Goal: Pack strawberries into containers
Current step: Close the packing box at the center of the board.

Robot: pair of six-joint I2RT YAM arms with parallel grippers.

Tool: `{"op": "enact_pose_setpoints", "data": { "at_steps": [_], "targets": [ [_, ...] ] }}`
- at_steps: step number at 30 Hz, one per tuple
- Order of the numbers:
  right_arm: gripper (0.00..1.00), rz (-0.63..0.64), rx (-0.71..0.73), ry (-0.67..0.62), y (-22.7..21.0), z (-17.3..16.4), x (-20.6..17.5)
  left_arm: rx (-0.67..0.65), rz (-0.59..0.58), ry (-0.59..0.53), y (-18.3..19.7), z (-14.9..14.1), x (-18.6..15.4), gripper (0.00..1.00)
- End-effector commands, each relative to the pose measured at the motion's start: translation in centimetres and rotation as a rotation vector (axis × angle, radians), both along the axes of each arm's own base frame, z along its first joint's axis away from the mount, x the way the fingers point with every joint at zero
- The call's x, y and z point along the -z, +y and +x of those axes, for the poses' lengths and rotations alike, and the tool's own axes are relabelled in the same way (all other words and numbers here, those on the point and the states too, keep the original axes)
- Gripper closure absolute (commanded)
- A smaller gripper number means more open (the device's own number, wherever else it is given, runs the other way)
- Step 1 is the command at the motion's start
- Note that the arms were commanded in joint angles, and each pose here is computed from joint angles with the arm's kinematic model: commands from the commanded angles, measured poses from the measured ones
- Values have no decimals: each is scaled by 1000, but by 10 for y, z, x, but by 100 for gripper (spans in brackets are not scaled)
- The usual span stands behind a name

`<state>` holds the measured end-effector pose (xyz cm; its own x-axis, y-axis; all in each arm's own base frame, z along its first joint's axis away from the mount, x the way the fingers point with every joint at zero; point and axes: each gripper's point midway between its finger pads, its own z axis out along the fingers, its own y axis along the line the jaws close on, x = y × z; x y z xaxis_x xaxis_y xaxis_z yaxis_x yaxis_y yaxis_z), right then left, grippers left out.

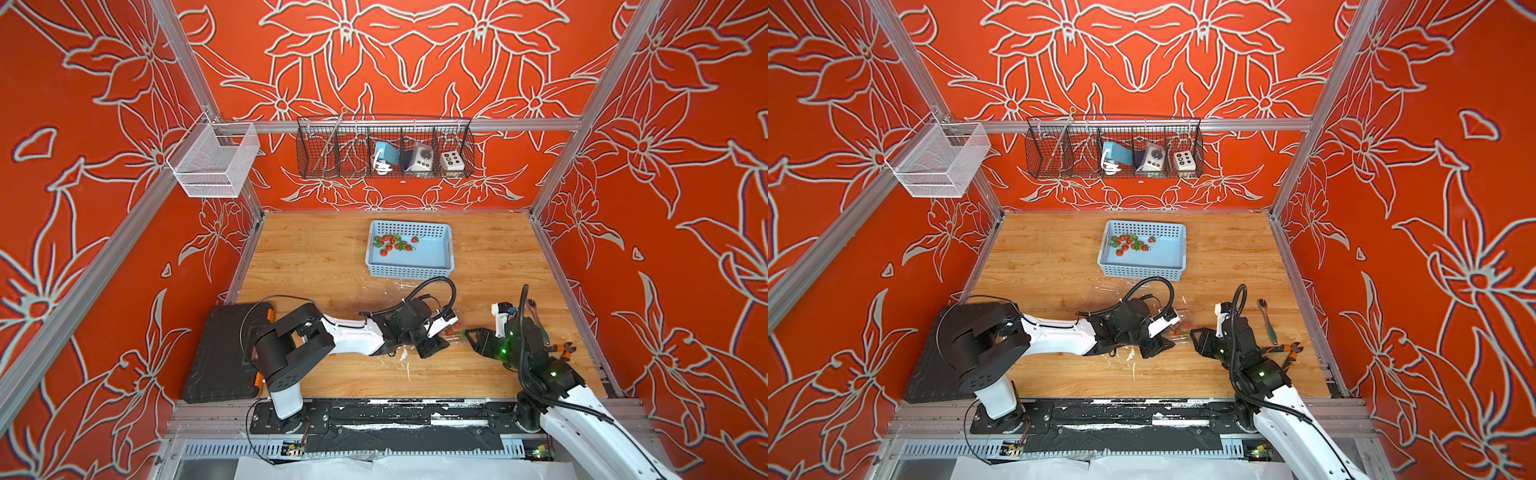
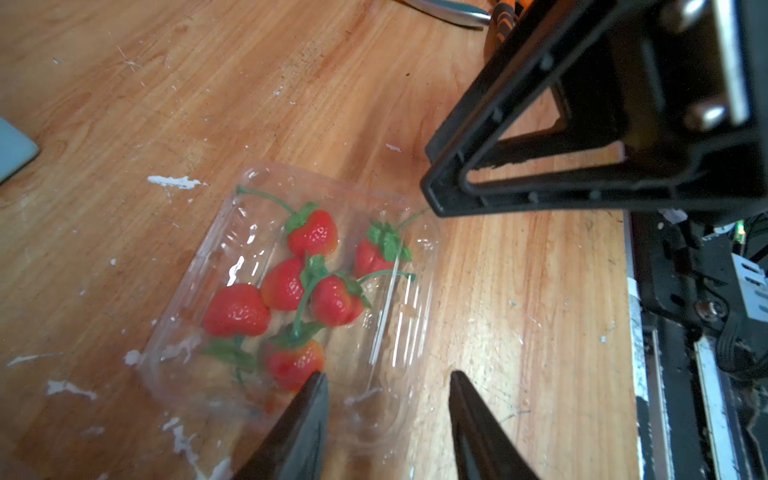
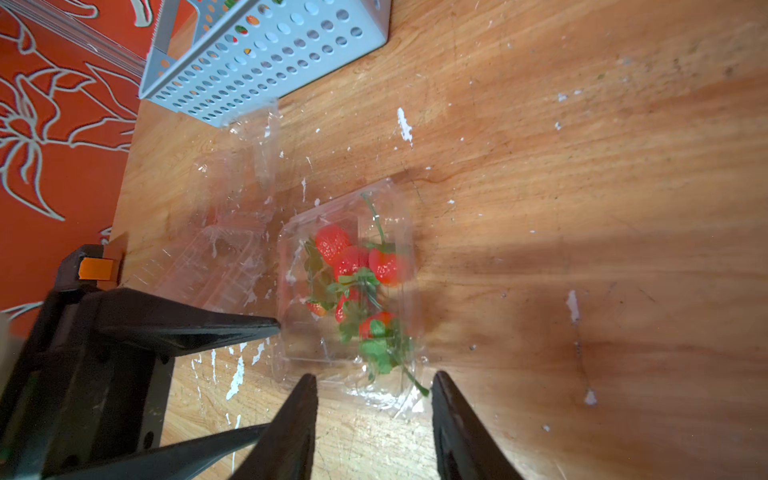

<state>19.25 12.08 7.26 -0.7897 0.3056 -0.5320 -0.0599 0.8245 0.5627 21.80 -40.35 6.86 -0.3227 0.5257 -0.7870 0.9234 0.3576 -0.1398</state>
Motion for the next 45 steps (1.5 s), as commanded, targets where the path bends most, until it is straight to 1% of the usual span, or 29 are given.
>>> {"op": "enact_pose_setpoints", "data": {
  "at_steps": [1,7,12,20,24,32,39,42,45],
  "targets": [
    [54,13,15,-3,-1,3,3,6,56,-1,2,-2,14,53],
    [55,5,20,5,-3,2,10,6,50,-6,1,-1,11,53],
    [57,19,31,11,-2,5,18,8,51,-4,1,-2,12,53],
    [59,49,28,5,2,10,19,12,50,-1,0,-3,13,53],
    [64,61,23,9,4,10,21,14,49,-1,-1,-4,13,53],
    [73,45,36,29,0,6,33,19,50,5,-2,-5,15,53],
    [81,34,46,28,-4,3,34,19,47,3,-2,-5,14,53],
    [79,40,48,38,-4,2,36,19,45,2,-3,-4,13,53],
    [67,33,50,48,-5,1,37,19,45,0,-3,-4,13,53]
  ]
}}
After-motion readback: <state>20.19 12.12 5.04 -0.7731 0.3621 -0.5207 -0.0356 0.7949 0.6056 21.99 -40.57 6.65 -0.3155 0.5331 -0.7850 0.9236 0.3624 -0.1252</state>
